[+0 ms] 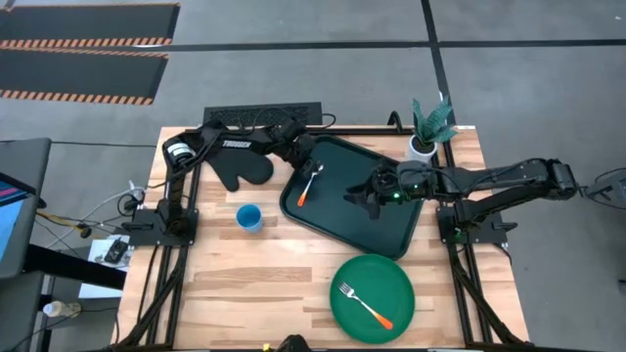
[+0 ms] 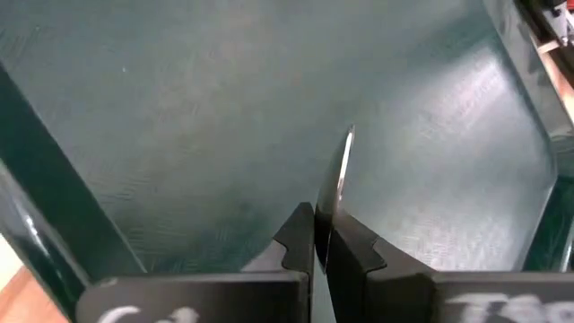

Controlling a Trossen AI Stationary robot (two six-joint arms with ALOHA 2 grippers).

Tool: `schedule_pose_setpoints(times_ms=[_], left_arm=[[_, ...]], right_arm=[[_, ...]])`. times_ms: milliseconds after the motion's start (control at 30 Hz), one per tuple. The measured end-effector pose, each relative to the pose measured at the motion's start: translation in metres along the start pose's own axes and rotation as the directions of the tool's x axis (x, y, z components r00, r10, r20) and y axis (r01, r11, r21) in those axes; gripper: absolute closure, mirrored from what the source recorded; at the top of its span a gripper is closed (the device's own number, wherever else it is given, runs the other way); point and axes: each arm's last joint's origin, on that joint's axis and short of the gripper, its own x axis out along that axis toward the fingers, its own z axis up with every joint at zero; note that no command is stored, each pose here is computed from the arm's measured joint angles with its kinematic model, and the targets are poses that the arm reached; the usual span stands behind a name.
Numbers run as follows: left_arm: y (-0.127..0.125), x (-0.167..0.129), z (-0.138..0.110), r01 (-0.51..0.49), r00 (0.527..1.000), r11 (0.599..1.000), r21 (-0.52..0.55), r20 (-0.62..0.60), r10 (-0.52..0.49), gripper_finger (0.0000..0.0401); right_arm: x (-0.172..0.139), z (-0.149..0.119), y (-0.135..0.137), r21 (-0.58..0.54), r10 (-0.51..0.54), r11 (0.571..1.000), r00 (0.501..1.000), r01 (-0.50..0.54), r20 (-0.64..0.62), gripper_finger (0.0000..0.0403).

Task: Pick and place plate/cup/fork/spoon on tray
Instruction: Put the orange spoon on the bottom left of the black serving tray

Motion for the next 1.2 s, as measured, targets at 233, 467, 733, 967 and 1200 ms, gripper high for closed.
schedule_pose_setpoints(times_ms=[233, 467, 733, 967, 1200], left_arm=[[-0.007, 0.004, -0.002, -0.018, 1.000, 1.000, 0.023, -0.009, 0.018, 0.0401], [-0.007, 0.005, -0.004, -0.085, 0.996, 0.996, 0.028, -0.010, 0.086, 0.0401], [-0.002, 0.003, -0.005, -0.111, 0.994, 0.994, 0.024, -0.017, 0.112, 0.0401], [0.002, 0.001, -0.005, -0.123, 0.992, 0.992, -0.022, -0.012, 0.122, 0.0401], [0.005, 0.005, -0.014, -0.091, 0.996, 0.994, -0.064, 0.010, 0.092, 0.0401]], right_arm=[[0.000, 0.001, -0.001, -0.002, -0.003, 1.000, 1.000, 0.003, 0.002, 0.0209], [0.000, 0.001, 0.000, -0.001, -0.002, 1.000, 1.000, 0.002, 0.003, 0.0210], [0.000, 0.000, 0.000, -0.002, 0.000, 1.000, 1.000, 0.000, 0.003, 0.0213], [0.000, 0.000, 0.000, -0.002, 0.000, 1.000, 1.000, 0.000, 0.003, 0.0214], [0.000, 0.000, 0.000, -0.002, 0.000, 1.000, 1.000, 0.000, 0.003, 0.0217]])
